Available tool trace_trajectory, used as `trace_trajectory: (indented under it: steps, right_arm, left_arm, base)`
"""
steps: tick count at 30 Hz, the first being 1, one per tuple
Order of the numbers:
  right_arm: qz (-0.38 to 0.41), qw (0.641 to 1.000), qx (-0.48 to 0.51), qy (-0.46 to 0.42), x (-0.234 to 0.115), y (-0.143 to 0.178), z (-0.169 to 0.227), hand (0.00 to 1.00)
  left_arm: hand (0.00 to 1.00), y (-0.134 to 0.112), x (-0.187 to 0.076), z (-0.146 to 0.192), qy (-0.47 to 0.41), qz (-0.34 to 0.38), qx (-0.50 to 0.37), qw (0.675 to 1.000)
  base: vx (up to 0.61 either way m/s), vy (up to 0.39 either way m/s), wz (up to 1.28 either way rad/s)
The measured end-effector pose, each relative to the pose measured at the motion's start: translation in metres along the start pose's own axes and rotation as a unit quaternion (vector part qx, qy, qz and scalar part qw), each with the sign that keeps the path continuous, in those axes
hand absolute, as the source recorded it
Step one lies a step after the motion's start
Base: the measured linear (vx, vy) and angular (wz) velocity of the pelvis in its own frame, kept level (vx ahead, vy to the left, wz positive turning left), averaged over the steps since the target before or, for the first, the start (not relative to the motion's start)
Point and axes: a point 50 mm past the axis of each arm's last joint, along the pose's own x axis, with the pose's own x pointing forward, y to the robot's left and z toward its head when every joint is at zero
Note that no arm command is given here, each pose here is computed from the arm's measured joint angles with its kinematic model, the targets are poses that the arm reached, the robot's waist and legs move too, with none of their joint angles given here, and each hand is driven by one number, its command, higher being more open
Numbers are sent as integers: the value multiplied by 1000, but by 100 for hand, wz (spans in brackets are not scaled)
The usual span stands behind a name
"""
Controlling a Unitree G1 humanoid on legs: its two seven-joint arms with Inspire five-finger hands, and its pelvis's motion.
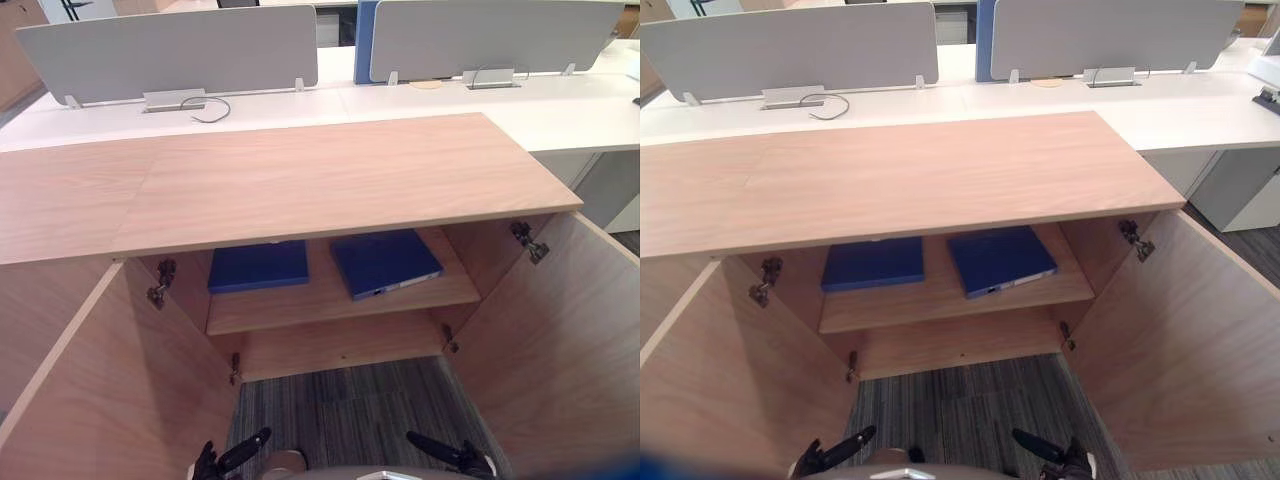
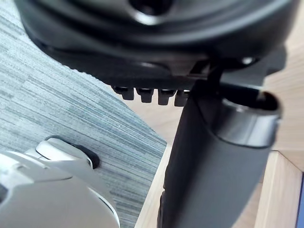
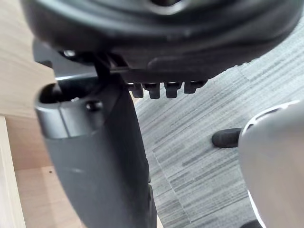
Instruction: Walk over to the cabinet, pick up the folder, carry it to the office cabinet, place the folder inside the office cabinet, then close the office cabinet door
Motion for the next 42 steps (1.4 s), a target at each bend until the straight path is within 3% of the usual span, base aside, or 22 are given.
trace_trajectory:
  steps: [3, 8, 13, 19, 25, 30, 35, 42]
  right_arm:
    - [1, 1000, -11, 19, -1, -3, -10, 100]
    - [-2, 999, -27, 17, 2, -11, -3, 100]
    - [-3, 998, -47, -32, 3, -1, 21, 100]
    - [41, 987, -87, -133, -8, 30, 59, 100]
    - [65, 929, -239, -276, -26, 49, 109, 100]
    - [91, 886, -343, -299, -29, 54, 110, 100]
    - [150, 808, -470, -322, -34, 59, 103, 100]
    - [177, 774, -525, -305, -30, 62, 98, 100]
  left_arm:
    - [100, 9, -3, -13, 19, 10, 8, 1000]
    - [100, 2, -6, -22, 33, -9, 34, 999]
    - [100, 15, -3, -13, 20, 3, 56, 998]
    - [100, 11, -1, -6, 5, -5, 73, 997]
    - [100, 1, -3, -7, 1, -14, 78, 997]
    - [100, 4, -2, -3, -8, -19, 83, 996]
    - [100, 5, -1, 1, -18, -34, 111, 993]
    - [100, 14, -4, -8, -5, -35, 128, 991]
  base:
    - [268, 133, 10]
    - [277, 164, -19]
    - [180, 87, 4]
    - [85, -187, -2]
    - [83, -167, 2]
    - [30, -62, 9]
    - [1, 15, 20]
    - [-29, 79, 14]
